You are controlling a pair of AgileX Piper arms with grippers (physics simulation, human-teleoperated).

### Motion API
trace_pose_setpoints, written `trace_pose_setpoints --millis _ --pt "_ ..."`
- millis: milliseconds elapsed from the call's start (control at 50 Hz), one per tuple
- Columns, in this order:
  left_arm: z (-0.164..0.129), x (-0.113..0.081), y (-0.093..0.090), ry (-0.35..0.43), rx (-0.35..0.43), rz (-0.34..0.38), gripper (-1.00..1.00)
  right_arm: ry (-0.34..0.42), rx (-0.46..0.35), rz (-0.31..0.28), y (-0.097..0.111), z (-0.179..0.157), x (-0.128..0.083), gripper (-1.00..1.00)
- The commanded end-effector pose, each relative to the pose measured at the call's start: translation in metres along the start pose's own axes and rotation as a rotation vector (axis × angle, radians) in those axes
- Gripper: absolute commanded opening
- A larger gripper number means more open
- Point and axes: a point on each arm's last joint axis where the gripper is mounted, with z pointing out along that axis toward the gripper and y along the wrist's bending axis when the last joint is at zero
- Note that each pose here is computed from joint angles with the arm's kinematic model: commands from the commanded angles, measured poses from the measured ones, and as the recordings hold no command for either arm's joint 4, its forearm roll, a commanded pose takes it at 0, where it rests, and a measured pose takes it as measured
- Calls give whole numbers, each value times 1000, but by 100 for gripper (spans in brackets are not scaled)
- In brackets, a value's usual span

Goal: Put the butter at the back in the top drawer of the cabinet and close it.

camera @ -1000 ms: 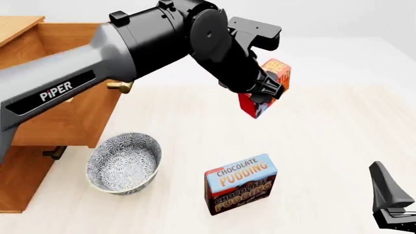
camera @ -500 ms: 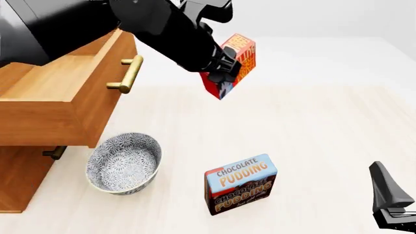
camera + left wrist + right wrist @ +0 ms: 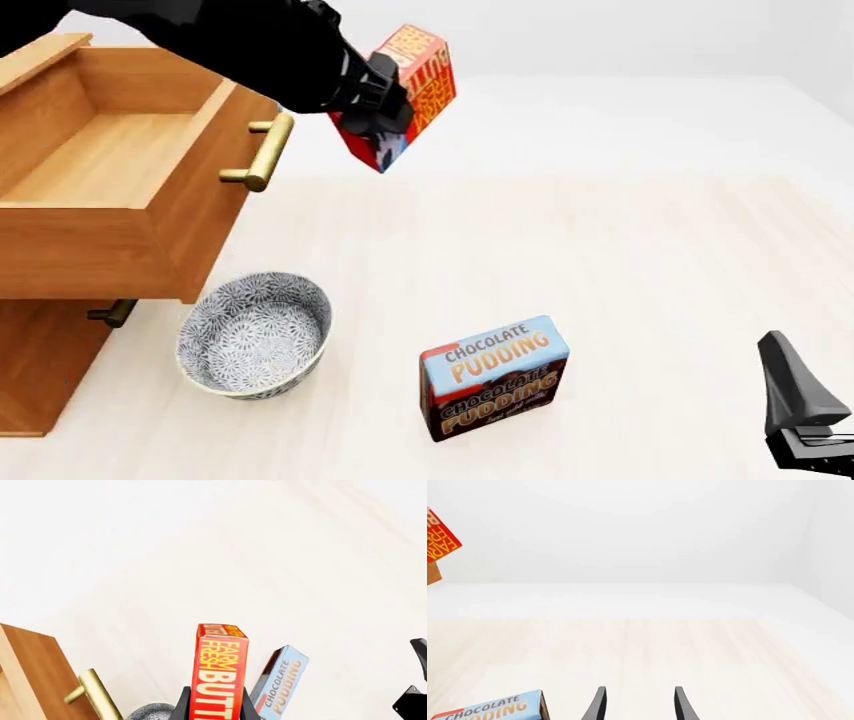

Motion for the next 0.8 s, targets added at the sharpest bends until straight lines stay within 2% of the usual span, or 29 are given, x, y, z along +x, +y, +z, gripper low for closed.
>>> trace_pose_setpoints --millis 20,240,380,800 --pt "-31 4 16 -46 -43 0 -100 0 0 0 0 0 0 100" --pt "-45 14 27 -47 -76 -14 -100 0 0 0 0 0 0 100" --pt "-74 12 33 -79 -102 -29 -100 0 0 0 0 0 0 100" --pt "-109 27 46 -96 -166 -48 -100 0 0 0 0 0 0 100"
